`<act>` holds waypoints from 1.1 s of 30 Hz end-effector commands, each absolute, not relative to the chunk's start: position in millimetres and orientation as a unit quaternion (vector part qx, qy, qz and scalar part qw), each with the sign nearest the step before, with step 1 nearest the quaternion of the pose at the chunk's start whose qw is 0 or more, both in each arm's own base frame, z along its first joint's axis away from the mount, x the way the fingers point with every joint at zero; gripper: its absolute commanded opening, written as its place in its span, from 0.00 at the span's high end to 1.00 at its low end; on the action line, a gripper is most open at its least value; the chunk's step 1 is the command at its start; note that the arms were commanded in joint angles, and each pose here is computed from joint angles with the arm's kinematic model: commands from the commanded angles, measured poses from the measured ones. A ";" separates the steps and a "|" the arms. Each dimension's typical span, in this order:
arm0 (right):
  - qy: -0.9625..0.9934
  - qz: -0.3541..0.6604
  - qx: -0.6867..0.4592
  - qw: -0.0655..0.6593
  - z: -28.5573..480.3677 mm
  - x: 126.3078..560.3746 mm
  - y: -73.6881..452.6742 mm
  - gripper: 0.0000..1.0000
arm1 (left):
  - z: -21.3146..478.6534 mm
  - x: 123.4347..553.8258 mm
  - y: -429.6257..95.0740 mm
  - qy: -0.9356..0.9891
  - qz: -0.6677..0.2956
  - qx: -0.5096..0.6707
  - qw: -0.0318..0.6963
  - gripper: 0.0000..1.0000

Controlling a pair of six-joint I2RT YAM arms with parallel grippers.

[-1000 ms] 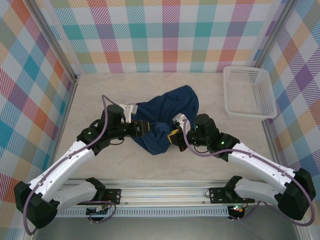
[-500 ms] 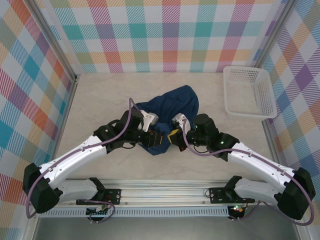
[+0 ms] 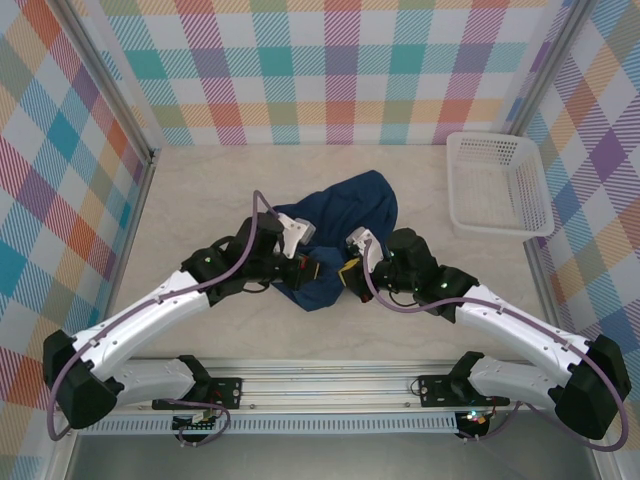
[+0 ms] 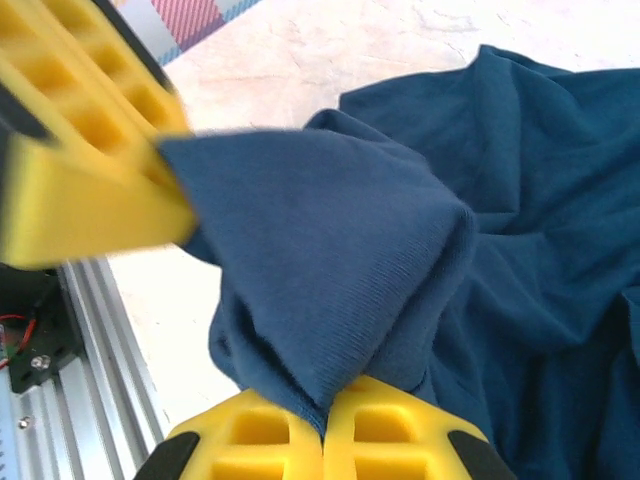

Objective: Fold the inside-out t-shirt

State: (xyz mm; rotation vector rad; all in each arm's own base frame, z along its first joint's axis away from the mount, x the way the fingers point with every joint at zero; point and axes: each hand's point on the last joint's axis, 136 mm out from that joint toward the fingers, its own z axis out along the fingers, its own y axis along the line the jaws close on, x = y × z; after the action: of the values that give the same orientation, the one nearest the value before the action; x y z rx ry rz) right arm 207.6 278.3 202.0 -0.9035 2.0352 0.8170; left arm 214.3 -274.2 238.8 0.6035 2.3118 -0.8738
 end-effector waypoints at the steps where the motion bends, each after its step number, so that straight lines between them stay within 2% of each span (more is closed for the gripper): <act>1: 0.803 0.281 -0.355 0.387 200.2 211.9 264.3 1.00 | 288.1 213.8 -266.0 0.839 -0.358 0.218 0.347 1.00; 5: 0.825 0.247 -0.326 0.390 204.1 223.8 253.4 1.00 | 325.0 210.3 -259.9 0.808 -0.424 0.190 0.361 1.00; 10: 0.839 0.234 -0.316 0.377 201.8 230.6 254.0 0.99 | 353.9 207.0 -263.2 0.780 -0.508 0.151 0.332 1.00; 13: 0.855 0.195 -0.296 0.379 201.3 241.4 244.0 0.90 | 356.3 208.3 -265.2 0.783 -0.523 0.131 0.308 1.00; 16: 0.858 0.176 -0.296 0.381 207.9 243.9 238.1 0.73 | 348.3 214.9 -259.2 0.802 -0.499 0.110 0.308 1.00; 19: 0.826 0.226 -0.341 0.387 221.6 227.4 251.9 0.63 | 333.7 222.8 -252.3 0.825 -0.465 0.092 0.309 1.00; 22: 0.788 0.291 -0.374 0.392 237.7 207.5 266.9 0.59 | 325.5 226.3 -254.9 0.831 -0.462 0.086 0.299 1.00; 28: 0.705 0.421 -0.425 0.381 271.0 168.1 299.1 0.64 | 323.1 229.0 -259.2 0.832 -0.465 0.086 0.292 1.00; 33: 0.676 0.476 -0.430 0.362 279.7 157.1 320.1 0.66 | 322.8 229.4 -262.1 0.830 -0.471 0.085 0.286 1.00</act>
State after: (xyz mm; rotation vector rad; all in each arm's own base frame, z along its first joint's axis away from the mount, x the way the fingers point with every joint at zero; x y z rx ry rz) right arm 171.9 302.9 266.8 -1.0580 1.8365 1.0695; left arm 227.7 -261.8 311.1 0.2398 2.2469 -1.2300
